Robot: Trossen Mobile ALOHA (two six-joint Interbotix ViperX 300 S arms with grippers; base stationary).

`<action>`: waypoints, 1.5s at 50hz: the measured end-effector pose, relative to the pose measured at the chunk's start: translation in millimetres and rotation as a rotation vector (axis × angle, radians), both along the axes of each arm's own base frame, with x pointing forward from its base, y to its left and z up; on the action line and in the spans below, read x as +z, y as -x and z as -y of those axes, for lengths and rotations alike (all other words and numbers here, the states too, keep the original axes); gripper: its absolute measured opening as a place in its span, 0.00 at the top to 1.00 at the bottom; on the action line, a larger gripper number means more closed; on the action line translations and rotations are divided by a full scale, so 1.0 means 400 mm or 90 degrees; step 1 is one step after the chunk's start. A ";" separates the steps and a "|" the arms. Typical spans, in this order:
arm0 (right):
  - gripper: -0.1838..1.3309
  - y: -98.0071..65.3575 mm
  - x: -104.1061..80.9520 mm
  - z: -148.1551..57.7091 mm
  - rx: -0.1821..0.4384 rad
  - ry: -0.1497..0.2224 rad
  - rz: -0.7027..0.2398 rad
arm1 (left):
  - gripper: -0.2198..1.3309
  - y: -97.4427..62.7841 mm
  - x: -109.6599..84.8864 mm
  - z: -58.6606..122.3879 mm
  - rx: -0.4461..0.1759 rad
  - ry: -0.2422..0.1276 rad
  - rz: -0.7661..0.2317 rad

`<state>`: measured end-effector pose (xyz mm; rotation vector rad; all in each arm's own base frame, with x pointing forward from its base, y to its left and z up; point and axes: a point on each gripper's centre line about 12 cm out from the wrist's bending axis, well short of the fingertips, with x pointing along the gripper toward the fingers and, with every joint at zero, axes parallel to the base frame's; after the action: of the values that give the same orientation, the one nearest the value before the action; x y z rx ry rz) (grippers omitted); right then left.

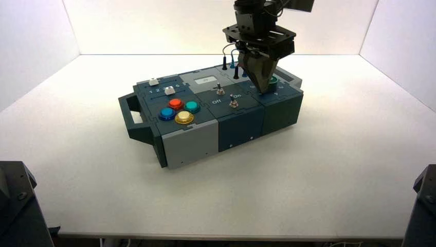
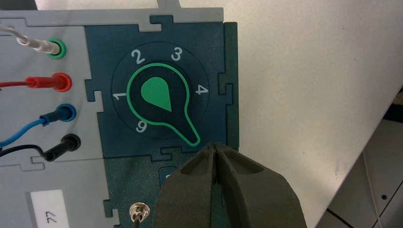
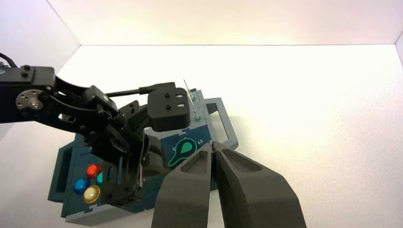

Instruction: Turn the knob to position 1.

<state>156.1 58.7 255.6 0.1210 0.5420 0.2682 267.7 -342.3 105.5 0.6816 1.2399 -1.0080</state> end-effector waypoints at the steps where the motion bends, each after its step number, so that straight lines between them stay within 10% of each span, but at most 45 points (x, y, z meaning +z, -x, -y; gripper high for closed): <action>1: 0.97 0.000 0.000 0.000 0.000 -0.001 0.000 | 0.96 0.000 0.001 0.002 -0.002 0.001 0.002; 75: 0.97 -0.004 0.000 0.010 -0.016 -0.001 0.003 | 0.96 -0.006 -0.005 0.044 -0.045 -0.009 -0.007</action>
<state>157.8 54.8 255.7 0.1289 0.5358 0.2443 270.2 -359.9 103.4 0.7354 1.2408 -1.0644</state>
